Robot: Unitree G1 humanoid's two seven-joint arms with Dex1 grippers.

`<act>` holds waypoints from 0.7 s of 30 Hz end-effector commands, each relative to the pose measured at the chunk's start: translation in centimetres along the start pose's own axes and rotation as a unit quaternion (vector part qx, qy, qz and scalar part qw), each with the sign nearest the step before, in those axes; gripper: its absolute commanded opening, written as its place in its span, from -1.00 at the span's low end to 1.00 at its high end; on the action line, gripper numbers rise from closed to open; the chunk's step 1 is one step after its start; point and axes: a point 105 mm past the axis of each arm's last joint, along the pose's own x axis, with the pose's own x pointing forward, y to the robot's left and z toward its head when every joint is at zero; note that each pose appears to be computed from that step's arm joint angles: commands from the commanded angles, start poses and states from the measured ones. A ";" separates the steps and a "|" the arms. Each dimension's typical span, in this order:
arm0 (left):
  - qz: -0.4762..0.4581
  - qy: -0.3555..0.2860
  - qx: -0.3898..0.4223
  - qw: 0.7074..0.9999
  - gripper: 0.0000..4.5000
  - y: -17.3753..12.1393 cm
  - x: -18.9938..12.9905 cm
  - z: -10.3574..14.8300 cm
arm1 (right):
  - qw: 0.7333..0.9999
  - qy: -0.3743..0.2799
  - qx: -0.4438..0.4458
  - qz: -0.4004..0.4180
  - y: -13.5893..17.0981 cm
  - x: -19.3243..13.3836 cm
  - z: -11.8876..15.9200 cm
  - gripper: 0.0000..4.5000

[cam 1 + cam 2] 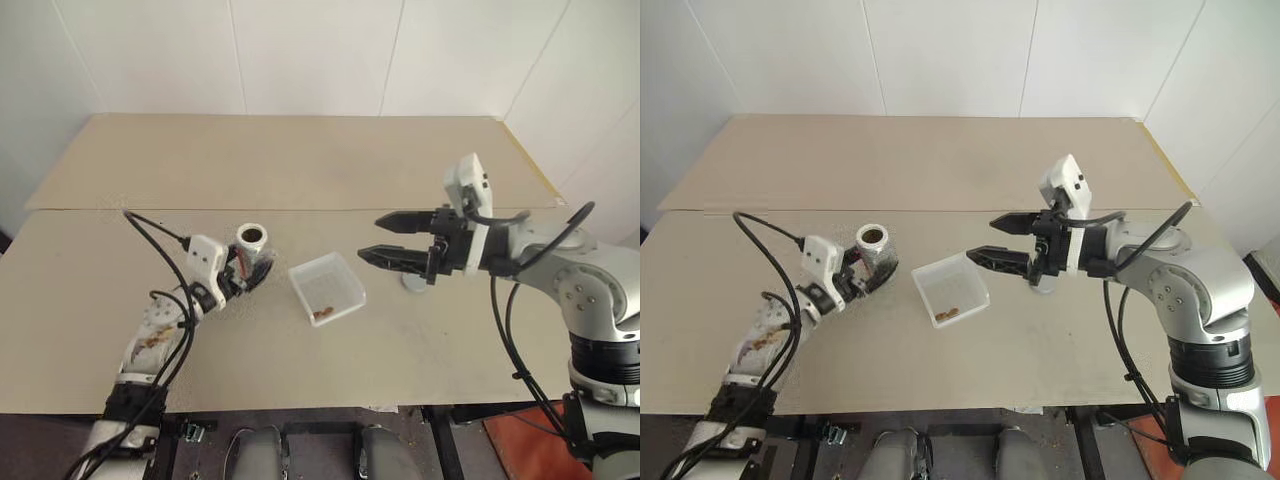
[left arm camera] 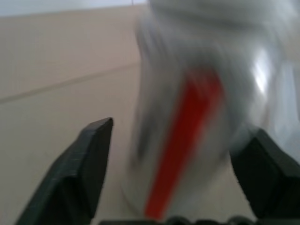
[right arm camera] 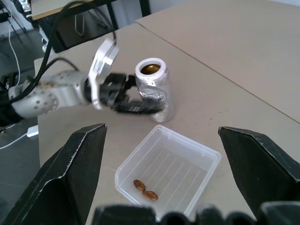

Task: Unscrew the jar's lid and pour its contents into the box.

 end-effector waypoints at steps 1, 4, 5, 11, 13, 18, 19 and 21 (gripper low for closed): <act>-0.015 -0.018 0.053 0.998 0.86 0.2 -2.7 2.5 | 1.000 -0.014 -0.017 -0.006 0.3 -0.9 1.1 1.00; -0.034 0.009 0.077 0.996 0.86 0.0 -5.8 2.8 | 1.000 -0.008 -0.016 -0.010 0.2 -1.3 0.9 1.00; -0.048 0.019 0.087 0.995 0.86 -0.3 -6.8 3.1 | 1.000 -0.008 -0.012 -0.012 0.1 -1.4 0.9 1.00; -0.183 0.069 0.106 0.975 0.86 -1.0 -12.1 7.5 | 1.000 0.010 -0.018 -0.021 -0.5 -3.0 0.5 1.00; -0.211 0.077 0.106 0.969 0.86 -0.7 -13.1 9.0 | 0.999 0.023 -0.024 -0.028 -0.9 -3.7 0.0 1.00; -0.225 0.028 0.138 0.964 0.86 1.1 -13.7 13.9 | 0.993 0.071 -0.088 -0.038 -1.1 -5.5 -2.1 1.00; -0.222 0.022 0.137 0.965 0.86 1.4 -13.5 14.1 | 0.992 0.074 -0.093 -0.043 -1.2 -5.5 -2.4 1.00; -0.225 0.022 0.132 0.965 0.86 1.4 -13.2 13.8 | 0.991 0.076 -0.092 -0.052 -1.5 -5.7 -2.9 1.00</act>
